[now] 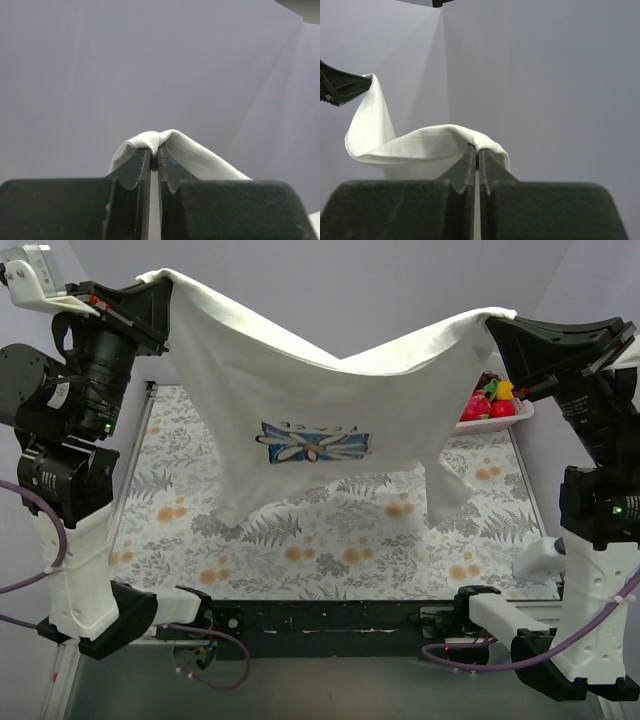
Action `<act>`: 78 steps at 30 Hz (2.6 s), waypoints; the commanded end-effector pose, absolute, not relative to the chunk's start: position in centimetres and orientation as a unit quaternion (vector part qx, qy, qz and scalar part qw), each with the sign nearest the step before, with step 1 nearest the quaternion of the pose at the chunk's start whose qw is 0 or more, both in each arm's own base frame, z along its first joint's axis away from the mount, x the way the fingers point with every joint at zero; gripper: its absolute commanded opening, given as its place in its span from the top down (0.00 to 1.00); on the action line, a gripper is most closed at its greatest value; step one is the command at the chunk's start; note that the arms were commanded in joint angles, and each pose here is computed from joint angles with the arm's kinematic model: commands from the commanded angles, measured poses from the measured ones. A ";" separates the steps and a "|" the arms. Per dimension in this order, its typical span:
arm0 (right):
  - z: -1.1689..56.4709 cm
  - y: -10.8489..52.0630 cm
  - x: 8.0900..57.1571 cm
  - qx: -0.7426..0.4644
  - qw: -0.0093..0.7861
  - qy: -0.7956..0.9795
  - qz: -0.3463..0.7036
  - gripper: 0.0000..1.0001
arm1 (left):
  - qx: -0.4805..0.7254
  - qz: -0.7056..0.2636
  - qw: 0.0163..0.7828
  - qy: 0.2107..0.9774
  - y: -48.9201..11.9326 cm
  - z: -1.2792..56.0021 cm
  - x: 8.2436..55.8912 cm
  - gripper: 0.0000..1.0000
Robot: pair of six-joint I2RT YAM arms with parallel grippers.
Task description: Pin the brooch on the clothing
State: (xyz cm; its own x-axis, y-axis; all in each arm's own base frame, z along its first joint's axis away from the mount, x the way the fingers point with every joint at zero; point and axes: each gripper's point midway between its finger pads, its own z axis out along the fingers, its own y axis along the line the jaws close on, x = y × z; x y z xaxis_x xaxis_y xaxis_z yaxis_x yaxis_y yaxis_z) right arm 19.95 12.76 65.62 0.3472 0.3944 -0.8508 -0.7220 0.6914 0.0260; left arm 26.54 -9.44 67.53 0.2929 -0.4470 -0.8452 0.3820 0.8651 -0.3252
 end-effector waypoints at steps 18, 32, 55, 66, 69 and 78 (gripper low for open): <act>57.4 14.4 44.1 -0.115 0.721 0.562 0.389 0.99 | -0.115 -0.249 0.694 0.666 -1.8 54.4 50.3 1.00; 63.2 15.4 36.9 -0.151 0.744 0.477 0.443 0.99 | -0.076 -0.305 0.754 0.577 -0.8 62.6 43.1 1.00; 67.6 13.6 21.4 -0.184 0.803 0.416 0.385 0.99 | -0.010 -0.301 0.792 0.531 -4.6 67.9 28.7 1.00; 59.4 14.9 32.5 -0.152 0.736 0.513 0.414 0.99 | -0.093 -0.298 0.702 0.641 -1.4 56.3 40.9 1.00; 57.1 15.4 36.1 -0.142 0.716 0.534 0.427 0.99 | -0.110 -0.299 0.676 0.664 -0.7 53.0 44.5 1.00; 54.8 17.1 46.8 -0.129 0.683 0.548 0.465 0.99 | -0.136 -0.324 0.666 0.658 1.0 51.4 53.6 1.00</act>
State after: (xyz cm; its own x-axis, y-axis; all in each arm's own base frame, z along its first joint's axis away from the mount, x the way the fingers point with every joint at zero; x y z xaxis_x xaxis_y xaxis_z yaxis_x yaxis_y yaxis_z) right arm 46.55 17.23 47.96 -0.1960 0.4376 -0.8775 -0.6929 0.5715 0.4397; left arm 53.16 -0.14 44.66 -0.2489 -0.6042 -0.7570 0.1782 0.7397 -0.6490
